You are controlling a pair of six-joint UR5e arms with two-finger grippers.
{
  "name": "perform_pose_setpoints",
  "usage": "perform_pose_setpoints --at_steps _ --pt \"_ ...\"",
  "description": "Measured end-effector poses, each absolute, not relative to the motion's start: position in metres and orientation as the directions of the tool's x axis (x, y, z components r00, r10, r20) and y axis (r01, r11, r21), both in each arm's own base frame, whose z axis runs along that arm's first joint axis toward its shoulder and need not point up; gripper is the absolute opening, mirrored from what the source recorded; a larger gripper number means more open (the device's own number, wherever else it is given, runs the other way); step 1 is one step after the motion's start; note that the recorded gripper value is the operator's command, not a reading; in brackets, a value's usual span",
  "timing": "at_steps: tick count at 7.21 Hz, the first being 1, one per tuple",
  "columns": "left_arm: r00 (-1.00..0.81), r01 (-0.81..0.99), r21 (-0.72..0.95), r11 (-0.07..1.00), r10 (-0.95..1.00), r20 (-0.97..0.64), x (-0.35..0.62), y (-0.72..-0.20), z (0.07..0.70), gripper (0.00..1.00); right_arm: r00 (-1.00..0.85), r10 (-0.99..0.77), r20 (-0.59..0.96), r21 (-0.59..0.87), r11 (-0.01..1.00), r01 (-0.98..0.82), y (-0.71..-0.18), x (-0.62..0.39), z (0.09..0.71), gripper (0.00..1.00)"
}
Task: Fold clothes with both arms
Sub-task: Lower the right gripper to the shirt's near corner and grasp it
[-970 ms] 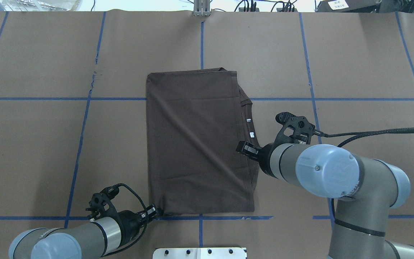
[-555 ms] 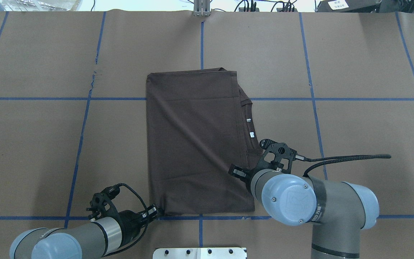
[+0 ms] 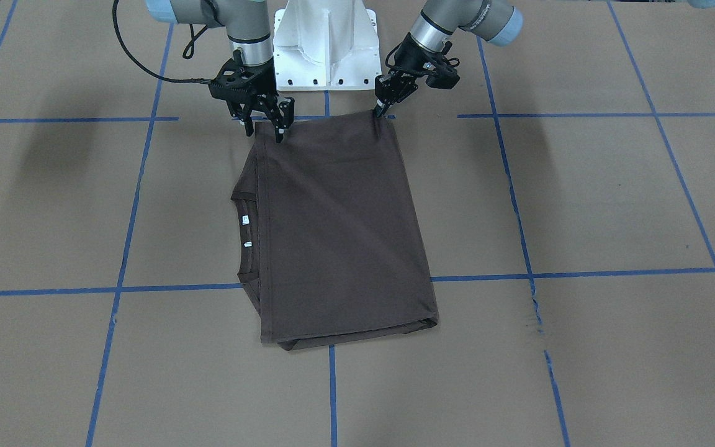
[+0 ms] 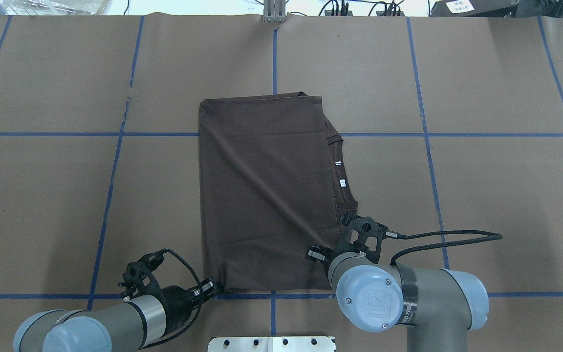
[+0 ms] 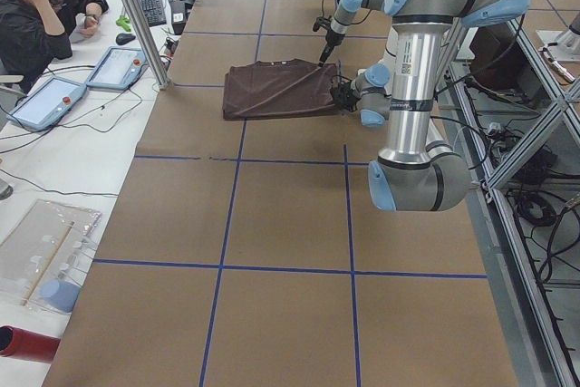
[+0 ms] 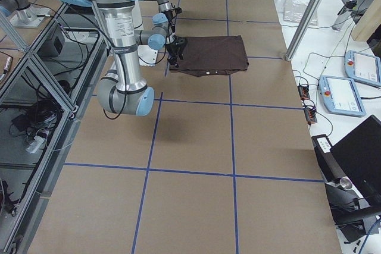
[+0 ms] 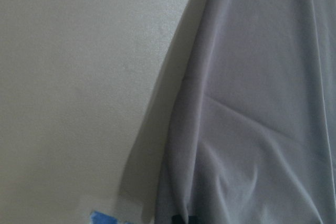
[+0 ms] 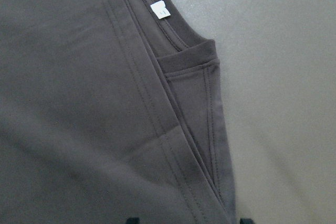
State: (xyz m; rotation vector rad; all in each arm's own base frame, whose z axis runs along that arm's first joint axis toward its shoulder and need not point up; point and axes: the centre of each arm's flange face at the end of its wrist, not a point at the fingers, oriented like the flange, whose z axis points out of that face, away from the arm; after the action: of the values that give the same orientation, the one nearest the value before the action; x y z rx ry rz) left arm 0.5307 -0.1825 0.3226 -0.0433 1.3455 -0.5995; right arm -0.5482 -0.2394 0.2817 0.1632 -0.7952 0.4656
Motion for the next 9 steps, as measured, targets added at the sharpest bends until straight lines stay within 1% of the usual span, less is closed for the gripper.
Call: perform_pose_setpoints --at_steps 7,8,9 --pt "0.097 0.380 -0.365 0.850 -0.429 -0.898 0.531 -0.183 0.322 0.00 0.641 0.328 0.694 -0.013 0.896 -0.445 -0.229 -0.564 0.298 0.70" --pt "0.097 0.380 -0.365 0.850 -0.429 -0.898 0.531 -0.183 0.322 0.00 0.645 0.328 0.690 -0.011 0.896 -0.444 -0.229 -0.566 0.301 0.68" --pt "0.097 0.380 -0.365 0.850 -0.429 -0.898 0.531 -0.182 0.322 0.00 0.646 0.328 0.689 -0.010 0.896 -0.444 -0.229 -0.566 0.302 0.58"
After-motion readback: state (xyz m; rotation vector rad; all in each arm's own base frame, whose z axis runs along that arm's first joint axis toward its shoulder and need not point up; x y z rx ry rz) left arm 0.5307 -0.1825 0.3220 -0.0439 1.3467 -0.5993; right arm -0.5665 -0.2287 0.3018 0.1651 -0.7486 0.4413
